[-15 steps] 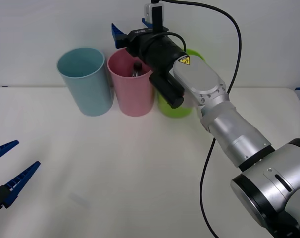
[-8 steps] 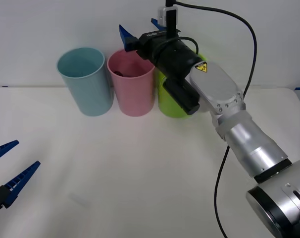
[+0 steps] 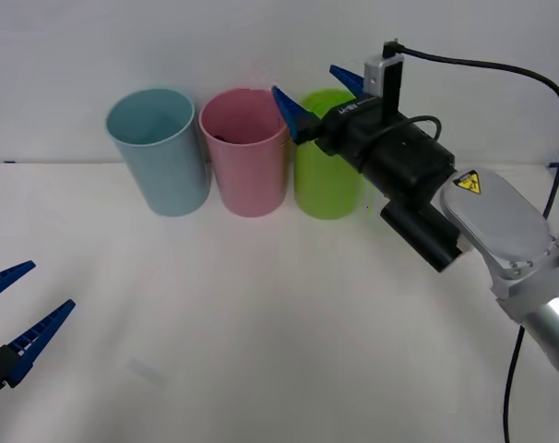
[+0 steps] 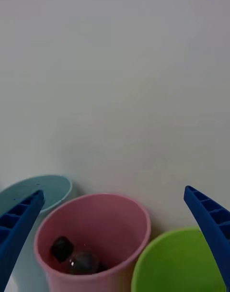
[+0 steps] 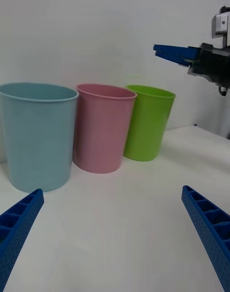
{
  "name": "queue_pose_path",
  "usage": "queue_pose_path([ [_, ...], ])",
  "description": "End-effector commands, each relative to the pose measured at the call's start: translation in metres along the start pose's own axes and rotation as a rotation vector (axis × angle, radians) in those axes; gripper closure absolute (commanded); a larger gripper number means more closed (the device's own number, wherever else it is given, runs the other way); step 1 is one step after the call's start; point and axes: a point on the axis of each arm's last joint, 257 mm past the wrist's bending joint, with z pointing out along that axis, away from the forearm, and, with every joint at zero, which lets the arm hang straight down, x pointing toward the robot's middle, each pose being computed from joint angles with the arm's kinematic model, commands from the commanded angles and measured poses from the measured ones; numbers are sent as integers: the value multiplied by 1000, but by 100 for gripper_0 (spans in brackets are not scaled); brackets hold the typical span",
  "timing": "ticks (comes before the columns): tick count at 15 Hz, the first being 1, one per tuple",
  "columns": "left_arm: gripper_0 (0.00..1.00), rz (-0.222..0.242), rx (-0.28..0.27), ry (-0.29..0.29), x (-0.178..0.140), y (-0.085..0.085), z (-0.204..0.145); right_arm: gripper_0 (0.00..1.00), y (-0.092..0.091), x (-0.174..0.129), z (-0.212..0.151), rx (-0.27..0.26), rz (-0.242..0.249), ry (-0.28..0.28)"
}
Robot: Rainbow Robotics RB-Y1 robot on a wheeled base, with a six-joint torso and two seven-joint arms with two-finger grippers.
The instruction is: Grasp the object on the table and drop it into the matching bin: aluminum can to the light blue bin, PET bottle to the pink bin.
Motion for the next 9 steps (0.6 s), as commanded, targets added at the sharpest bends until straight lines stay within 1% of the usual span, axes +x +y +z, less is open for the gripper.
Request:
queue_pose_path([
  [1, 0, 0, 0, 0, 0, 0, 0, 0, -8, 9, -47, 3, -18, 32],
  [3, 0, 0, 0, 0, 0, 0, 0, 0, -14, 14, -79, 12, -24, 55],
  [5, 0, 0, 0, 0, 0, 0, 0, 0, -20, 21, -110, 12, -11, 79],
  [9, 0, 0, 0, 0, 0, 0, 0, 0, -32, 37, -164, 18, -22, 136],
])
